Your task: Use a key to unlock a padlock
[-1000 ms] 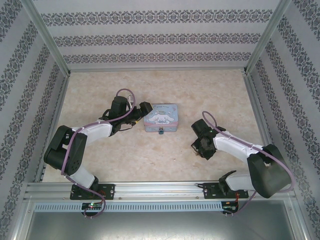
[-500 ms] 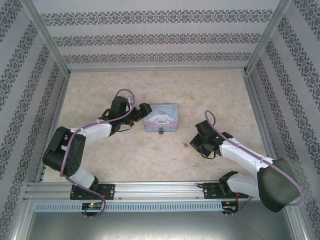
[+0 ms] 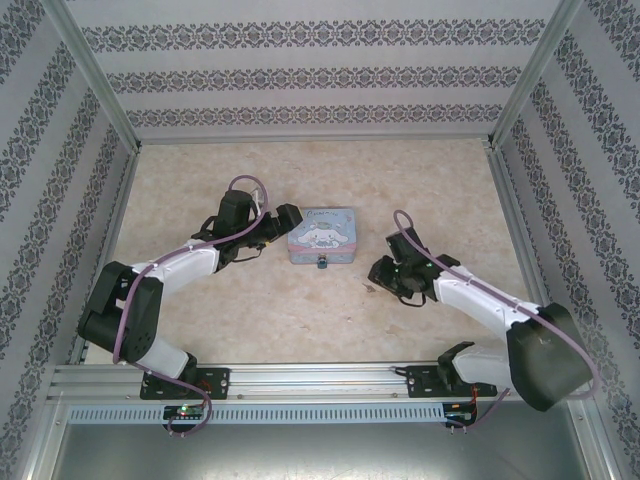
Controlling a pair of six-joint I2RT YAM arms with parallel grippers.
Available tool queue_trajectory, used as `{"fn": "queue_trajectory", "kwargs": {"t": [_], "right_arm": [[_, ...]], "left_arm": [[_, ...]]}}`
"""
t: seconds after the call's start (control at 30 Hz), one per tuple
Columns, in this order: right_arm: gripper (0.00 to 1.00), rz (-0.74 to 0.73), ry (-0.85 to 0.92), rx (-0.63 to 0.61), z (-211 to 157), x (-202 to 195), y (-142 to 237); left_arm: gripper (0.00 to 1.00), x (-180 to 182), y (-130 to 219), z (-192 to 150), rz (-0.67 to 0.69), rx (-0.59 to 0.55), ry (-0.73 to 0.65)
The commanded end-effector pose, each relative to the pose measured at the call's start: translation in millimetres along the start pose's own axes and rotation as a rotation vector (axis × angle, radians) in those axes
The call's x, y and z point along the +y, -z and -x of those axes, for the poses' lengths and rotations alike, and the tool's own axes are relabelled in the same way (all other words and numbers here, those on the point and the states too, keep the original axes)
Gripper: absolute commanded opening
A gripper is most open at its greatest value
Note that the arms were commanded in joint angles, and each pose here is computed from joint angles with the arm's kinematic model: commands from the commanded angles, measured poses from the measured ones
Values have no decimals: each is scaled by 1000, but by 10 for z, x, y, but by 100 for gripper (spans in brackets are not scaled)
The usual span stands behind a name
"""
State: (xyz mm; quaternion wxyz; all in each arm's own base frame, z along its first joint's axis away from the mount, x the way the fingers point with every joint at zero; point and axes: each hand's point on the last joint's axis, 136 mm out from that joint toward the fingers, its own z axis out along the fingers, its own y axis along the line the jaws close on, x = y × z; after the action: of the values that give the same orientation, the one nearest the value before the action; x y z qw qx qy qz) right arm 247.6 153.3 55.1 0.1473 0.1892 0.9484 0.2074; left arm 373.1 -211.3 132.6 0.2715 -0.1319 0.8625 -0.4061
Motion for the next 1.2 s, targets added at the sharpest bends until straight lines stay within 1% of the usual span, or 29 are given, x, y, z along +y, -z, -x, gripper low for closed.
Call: {"fn": "queue_trajectory", "kwargs": {"t": [0.0,0.1,0.33,0.47,0.8,0.97,1.17], "right_arm": [[45,15,151,34,22,108,-34],[48,1,166,48,13,86,-138],[48,-18,194,80,-22,38,-317],[48,3,222,110,-123,70,-366],[46,-14,255,200,-494,125,-458],[46,-19,246,211,-627,175,-432],[47,-105,327,171,-577,148,-366]], "left_arm": [[99,-83,74,29,-2,-11,-28],[99,-84,80,40,4,-14,-33],[99,-93,84,60,9,-20,-36],[100,-83,75,63,11,-23,-36],[99,-76,54,72,6,-28,-35],[99,-62,48,62,5,-27,-37],[99,-70,49,66,1,-27,-38]]}}
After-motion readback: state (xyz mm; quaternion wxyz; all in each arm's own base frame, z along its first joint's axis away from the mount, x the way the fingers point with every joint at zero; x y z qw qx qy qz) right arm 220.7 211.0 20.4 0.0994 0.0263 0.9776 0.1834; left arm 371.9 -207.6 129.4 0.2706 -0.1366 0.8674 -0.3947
